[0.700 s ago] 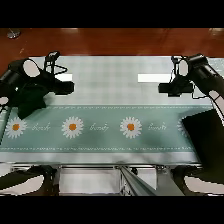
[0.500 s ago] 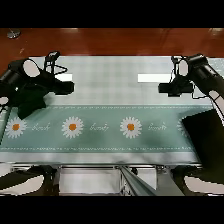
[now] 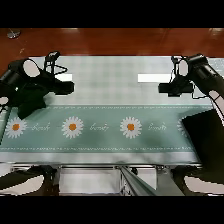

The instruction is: Fold the shirts.

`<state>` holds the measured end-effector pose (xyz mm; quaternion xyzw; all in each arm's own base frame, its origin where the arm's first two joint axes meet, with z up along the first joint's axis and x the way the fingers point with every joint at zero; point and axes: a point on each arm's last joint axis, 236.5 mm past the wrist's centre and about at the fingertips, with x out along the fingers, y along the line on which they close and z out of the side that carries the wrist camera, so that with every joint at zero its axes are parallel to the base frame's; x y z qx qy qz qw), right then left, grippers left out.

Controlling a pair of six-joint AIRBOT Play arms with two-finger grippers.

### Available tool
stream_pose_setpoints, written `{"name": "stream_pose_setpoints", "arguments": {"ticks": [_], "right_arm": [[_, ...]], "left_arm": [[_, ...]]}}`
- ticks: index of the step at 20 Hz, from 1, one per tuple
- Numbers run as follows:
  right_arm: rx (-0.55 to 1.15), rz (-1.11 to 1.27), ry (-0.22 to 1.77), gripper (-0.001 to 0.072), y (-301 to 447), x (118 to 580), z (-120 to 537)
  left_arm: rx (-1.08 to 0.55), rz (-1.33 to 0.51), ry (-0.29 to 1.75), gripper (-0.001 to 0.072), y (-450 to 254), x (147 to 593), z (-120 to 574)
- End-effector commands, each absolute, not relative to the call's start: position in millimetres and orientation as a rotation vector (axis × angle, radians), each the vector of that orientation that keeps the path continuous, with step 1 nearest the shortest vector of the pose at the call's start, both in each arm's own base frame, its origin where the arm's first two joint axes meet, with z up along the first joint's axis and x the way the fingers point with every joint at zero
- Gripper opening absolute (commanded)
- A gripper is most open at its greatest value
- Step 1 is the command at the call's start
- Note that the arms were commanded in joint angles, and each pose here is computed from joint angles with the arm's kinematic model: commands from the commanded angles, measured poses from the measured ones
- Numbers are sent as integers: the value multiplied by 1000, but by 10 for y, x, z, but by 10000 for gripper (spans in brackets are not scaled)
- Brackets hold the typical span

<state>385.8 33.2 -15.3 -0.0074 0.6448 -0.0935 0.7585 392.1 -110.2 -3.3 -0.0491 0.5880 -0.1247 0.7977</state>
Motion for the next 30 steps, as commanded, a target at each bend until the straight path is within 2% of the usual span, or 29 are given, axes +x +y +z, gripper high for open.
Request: {"name": "stream_pose_setpoints", "arguments": {"ticks": [1,4,9,10,11,12,13,15,18,22,24,27,30], "right_arm": [[-15,-204,1405,18,335,3858,-153],[-16,-200,1392,18,338,3888,-150],[-3,-169,1257,22,386,4207,-80],[9,-164,1232,86,410,4267,-68],[13,-156,1208,275,424,4321,-51],[4,-156,1187,513,411,4367,-32],[-15,-154,1182,633,390,4379,-22],[-57,-142,1212,622,363,4316,-46],[-94,-137,1268,622,326,4193,-80],[-95,-135,1291,622,331,4143,-97],[-65,-119,1299,622,399,4127,-111],[-21,-96,1309,622,498,4108,-127],[8,-92,1289,622,542,4153,-117]], "left_arm": [[-105,-267,1263,25,-1100,3921,-36],[-109,-262,1233,25,-1102,4005,-38],[-116,-247,1196,31,-1096,4177,-148],[-119,-241,1182,192,-1091,4228,-168],[-121,-237,1170,538,-1082,4269,-175],[-102,-227,1153,703,-1030,4313,-172],[-56,-207,1140,703,-927,4354,-151],[90,-136,1110,703,-564,4472,-26],[240,90,1061,703,362,4643,277],[10,436,1088,703,1601,4383,186],[-65,527,1138,703,1997,4207,-31],[-202,557,1204,703,2198,4094,-468],[-321,449,1311,701,1983,4021,-871]]}}
